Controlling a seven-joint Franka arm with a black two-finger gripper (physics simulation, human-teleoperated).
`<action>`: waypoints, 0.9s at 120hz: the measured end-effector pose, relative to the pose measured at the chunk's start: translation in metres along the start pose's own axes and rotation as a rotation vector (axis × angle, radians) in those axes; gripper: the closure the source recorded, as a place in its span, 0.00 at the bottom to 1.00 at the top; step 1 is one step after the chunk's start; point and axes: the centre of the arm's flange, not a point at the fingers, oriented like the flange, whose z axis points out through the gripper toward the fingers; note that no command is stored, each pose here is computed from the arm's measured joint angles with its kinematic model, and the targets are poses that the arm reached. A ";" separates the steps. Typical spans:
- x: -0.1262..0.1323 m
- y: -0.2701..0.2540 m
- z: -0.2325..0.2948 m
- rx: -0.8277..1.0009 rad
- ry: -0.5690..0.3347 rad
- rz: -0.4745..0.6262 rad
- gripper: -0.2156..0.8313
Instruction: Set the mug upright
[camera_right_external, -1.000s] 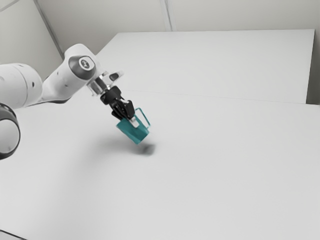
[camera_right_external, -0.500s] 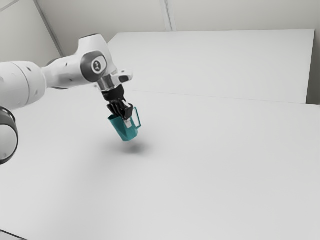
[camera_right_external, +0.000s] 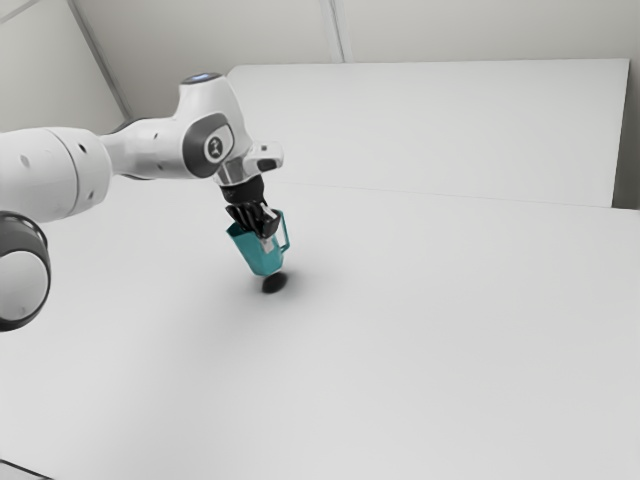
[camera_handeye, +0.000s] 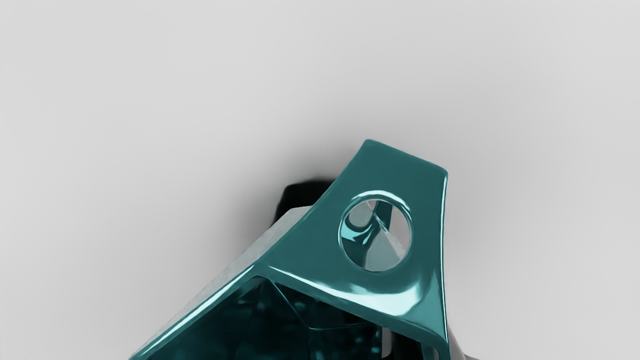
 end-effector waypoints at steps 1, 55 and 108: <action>0.000 0.000 0.000 0.001 0.000 0.000 0.96; -0.006 -0.004 0.013 0.040 -0.082 -0.011 0.96; -0.003 -0.007 0.036 0.038 -0.125 -0.026 0.95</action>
